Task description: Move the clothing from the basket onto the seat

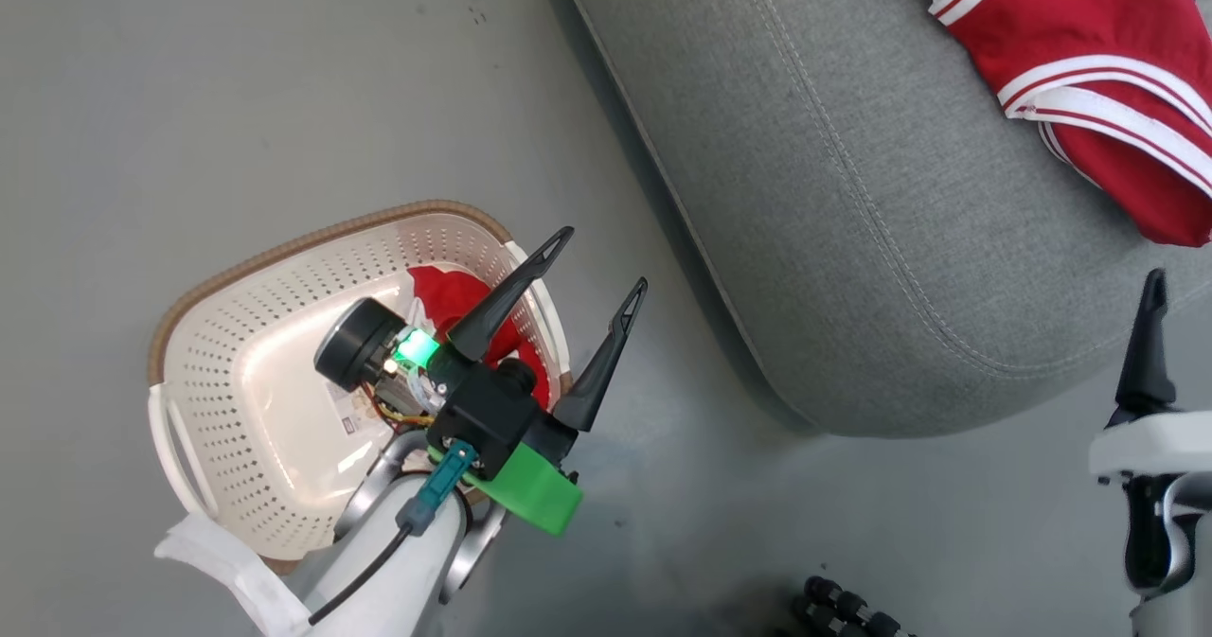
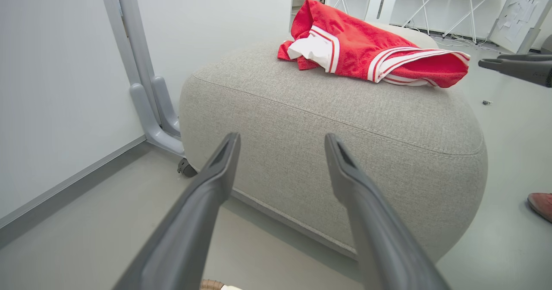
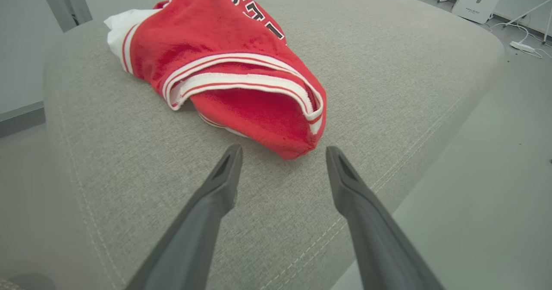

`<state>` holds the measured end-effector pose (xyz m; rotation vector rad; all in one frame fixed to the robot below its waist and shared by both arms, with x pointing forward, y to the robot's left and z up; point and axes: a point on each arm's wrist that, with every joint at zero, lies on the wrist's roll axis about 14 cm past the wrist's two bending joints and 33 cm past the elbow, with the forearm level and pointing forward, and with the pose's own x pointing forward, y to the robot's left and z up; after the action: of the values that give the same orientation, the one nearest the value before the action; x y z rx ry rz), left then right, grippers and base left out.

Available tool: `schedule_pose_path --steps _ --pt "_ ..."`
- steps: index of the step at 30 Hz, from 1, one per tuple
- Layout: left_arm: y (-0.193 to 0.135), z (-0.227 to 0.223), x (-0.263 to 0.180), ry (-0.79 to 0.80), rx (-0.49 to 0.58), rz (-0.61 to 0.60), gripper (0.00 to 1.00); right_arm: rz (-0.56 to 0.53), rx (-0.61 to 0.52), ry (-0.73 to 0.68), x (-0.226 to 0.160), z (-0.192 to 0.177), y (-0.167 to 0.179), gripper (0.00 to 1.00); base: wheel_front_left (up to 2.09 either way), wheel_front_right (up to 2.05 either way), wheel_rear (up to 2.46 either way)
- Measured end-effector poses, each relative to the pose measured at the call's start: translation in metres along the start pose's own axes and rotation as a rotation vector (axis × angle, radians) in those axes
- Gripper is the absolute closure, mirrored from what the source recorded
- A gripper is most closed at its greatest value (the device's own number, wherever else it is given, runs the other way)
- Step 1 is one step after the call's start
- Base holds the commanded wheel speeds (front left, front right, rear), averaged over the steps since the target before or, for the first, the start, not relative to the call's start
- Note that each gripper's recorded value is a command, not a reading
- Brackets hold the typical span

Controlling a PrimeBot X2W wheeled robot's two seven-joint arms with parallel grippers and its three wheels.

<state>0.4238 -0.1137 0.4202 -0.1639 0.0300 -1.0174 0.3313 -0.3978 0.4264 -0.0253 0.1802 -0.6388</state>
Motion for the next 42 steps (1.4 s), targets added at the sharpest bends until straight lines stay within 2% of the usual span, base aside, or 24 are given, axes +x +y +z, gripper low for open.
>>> schedule_pose_path --steps 3,8,13,20,23,27,31,37,42 --pt "0.002 0.008 -0.009 0.000 -0.014 0.061 0.00 0.067 0.014 0.024 -0.013 -0.007 0.017 0.00 0.00 0.00 0.00" --pt "0.016 0.022 -0.032 -0.007 -0.049 0.207 0.00 0.244 0.045 0.038 -0.029 -0.013 0.072 0.00 0.00 0.00 0.00" --pt "0.034 0.039 -0.066 -0.017 -0.024 0.369 0.00 0.402 0.086 0.041 -0.048 -0.012 0.122 0.00 0.00 0.00 0.00" --pt "0.045 0.066 -0.130 -0.040 0.044 0.582 0.00 0.634 0.143 -0.044 -0.085 0.021 0.186 0.00 0.00 0.00 0.00" --pt "0.046 0.082 -0.154 -0.066 0.097 0.662 0.00 0.710 0.166 -0.093 -0.104 0.038 0.203 0.00 0.00 0.00 0.00" --pt "0.045 0.106 -0.189 -0.126 0.133 0.779 0.00 0.771 0.179 -0.168 -0.126 0.062 0.210 0.00 0.00 0.00 0.00" --pt "0.038 0.129 -0.215 -0.203 0.150 0.848 0.00 0.823 0.198 -0.264 -0.146 0.091 0.215 0.00 0.00 0.00 0.00" --pt "0.026 0.142 -0.241 -0.253 0.162 0.897 0.00 0.855 0.209 -0.350 -0.166 0.115 0.212 0.00 0.00 0.00 0.00" --pt "0.017 0.134 -0.259 -0.239 0.151 0.933 0.00 0.846 0.222 -0.370 -0.174 0.119 0.202 0.00 0.00 0.00 0.00"
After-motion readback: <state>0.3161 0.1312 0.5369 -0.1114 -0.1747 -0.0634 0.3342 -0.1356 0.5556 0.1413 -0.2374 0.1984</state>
